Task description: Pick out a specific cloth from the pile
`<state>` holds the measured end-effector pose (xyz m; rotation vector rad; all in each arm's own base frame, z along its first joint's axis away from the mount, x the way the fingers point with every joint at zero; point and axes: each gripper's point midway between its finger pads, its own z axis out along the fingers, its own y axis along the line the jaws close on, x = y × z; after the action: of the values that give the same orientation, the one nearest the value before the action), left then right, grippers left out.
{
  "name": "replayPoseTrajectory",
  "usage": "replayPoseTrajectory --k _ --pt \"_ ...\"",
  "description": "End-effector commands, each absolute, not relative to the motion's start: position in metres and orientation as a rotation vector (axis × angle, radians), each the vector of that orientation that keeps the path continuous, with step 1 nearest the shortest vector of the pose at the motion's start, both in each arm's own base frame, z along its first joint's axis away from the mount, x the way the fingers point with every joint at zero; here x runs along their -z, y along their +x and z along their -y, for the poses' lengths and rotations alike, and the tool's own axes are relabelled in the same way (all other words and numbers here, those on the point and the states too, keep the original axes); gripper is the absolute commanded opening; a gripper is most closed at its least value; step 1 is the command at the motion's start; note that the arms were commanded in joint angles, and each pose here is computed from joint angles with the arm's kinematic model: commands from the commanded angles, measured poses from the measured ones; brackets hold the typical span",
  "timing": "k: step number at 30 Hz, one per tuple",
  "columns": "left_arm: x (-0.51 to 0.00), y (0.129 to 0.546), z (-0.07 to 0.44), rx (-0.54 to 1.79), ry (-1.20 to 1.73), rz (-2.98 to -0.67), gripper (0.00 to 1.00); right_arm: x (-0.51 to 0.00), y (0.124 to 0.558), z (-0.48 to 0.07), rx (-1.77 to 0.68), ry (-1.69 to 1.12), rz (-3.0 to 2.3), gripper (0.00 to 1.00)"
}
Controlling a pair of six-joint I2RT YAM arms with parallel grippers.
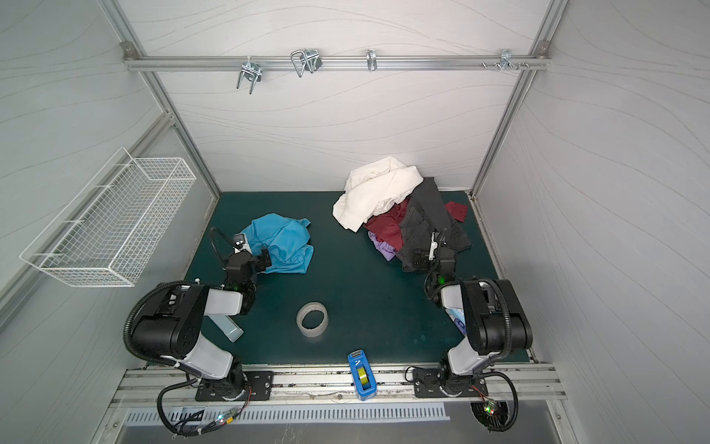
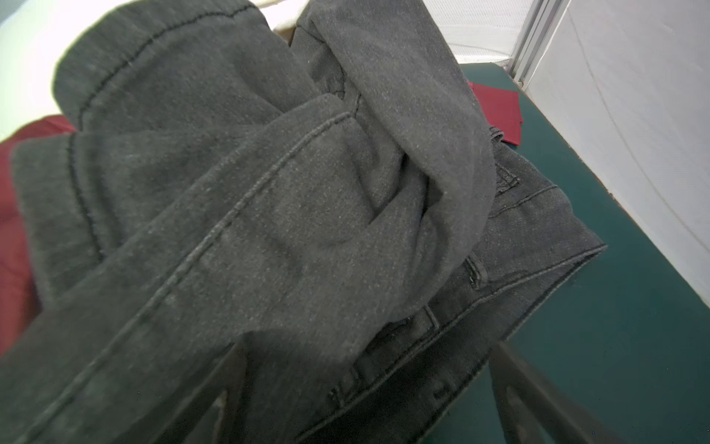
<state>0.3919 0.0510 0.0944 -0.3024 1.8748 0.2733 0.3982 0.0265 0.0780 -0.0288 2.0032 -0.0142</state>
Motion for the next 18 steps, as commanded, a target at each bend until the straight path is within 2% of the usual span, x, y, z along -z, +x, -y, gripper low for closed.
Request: replayPoseTrajectory --k 1,18 --pt "-0.0960 0.3948 -0.0507 -0.224 -0.324 -1.884 0.99 -0.0818 0.4024 -0.0340 -0.041 -0.052 -1.990 0.99" --pt "-0.0965 0.3938 -0.0509 -0.217 -0.325 -1.882 0.99 -0.0822 0.4016 -0.0338 -0.041 -0.051 -1.989 0.99"
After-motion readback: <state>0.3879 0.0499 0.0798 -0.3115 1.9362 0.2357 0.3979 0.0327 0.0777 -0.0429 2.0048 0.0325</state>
